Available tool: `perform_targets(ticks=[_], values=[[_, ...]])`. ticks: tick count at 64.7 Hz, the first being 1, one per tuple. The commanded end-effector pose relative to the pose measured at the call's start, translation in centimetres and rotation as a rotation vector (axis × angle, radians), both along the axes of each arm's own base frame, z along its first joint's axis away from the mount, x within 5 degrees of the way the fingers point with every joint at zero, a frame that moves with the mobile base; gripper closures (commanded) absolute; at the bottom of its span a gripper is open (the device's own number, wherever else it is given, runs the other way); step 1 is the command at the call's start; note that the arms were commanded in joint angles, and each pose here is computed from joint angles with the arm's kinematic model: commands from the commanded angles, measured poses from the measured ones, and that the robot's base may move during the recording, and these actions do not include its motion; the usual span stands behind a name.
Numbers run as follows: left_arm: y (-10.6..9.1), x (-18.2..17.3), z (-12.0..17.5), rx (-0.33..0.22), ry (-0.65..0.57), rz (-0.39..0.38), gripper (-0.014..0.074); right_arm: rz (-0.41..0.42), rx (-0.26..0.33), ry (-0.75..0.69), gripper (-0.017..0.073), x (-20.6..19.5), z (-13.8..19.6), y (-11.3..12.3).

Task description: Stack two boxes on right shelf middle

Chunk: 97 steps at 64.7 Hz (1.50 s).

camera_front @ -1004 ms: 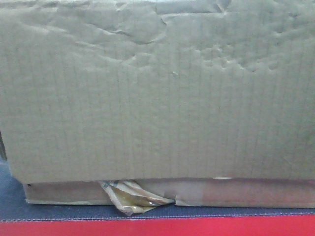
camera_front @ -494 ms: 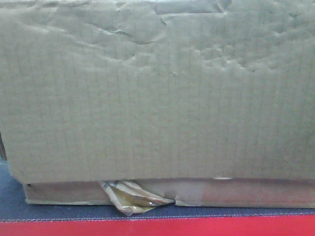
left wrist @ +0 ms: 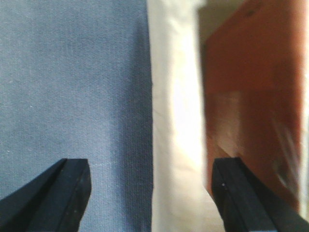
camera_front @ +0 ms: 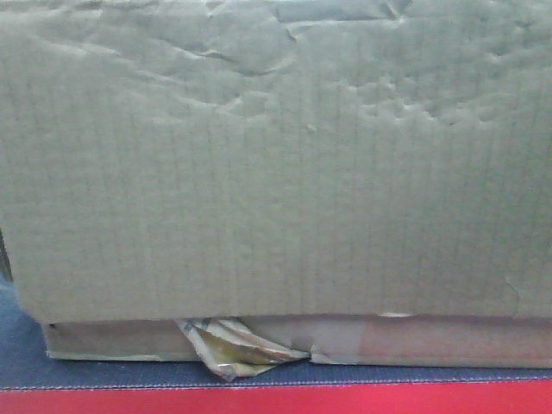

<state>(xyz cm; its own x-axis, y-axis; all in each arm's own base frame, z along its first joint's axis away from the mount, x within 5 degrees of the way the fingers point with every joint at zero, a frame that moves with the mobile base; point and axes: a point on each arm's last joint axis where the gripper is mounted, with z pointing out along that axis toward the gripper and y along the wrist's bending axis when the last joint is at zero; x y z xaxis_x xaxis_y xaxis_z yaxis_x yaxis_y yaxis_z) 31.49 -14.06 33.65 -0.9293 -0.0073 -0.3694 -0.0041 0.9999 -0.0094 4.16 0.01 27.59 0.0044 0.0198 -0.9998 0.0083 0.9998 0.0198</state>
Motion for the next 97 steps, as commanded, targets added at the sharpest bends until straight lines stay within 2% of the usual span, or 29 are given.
perform_targets(ticks=[1,6,12,24,36,49,53,68,72,82,97], values=[[0.0,0.0,0.3,-0.006,-0.01,-0.001,0.0171,0.01,0.047,0.208,0.072,-0.3,2.2,0.1],[0.1,-0.2,0.5,-0.007,-0.014,-0.015,0.0171,0.013,0.048,0.4,0.072,0.2,3.6,0.2],[0.1,-0.3,0.8,-0.012,-0.019,-0.021,0.0171,0.014,0.047,0.534,0.072,1.6,5.1,0.2],[0.1,-0.5,1.0,-0.023,-0.02,-0.025,0.0171,0.014,0.049,0.566,0.072,3.9,7.2,0.1],[0.1,-0.6,1.2,-0.025,-0.025,-0.031,0.0171,0.033,0.136,0.57,0.072,5.6,7.6,0.5],[0.1,-0.7,1.3,-0.022,-0.027,-0.042,0.0171,0.009,0.207,0.792,0.0706,9.4,8.8,0.6],[0.2,-0.7,1.3,-0.02,-0.028,-0.041,0.0171,0.006,0.204,0.842,0.0706,11.3,9.7,0.5],[0.2,-0.7,1.3,-0.02,-0.028,-0.041,0.0171,0.008,0.222,0.886,0.0706,16.6,12.5,0.8],[0.2,-0.7,1.3,-0.02,-0.028,-0.041,0.0171,0.006,0.213,0.911,0.0704,18.0,13.1,1.2],[0.2,-0.7,1.3,-0.017,-0.029,-0.041,0.0171,-0.024,0.124,0.977,0.0703,20.9,13.7,2.9],[0.3,-0.6,1.3,-0.007,-0.034,-0.041,0.0171,0.056,0.07,0.983,0.0697,24.2,13.8,6.6]])
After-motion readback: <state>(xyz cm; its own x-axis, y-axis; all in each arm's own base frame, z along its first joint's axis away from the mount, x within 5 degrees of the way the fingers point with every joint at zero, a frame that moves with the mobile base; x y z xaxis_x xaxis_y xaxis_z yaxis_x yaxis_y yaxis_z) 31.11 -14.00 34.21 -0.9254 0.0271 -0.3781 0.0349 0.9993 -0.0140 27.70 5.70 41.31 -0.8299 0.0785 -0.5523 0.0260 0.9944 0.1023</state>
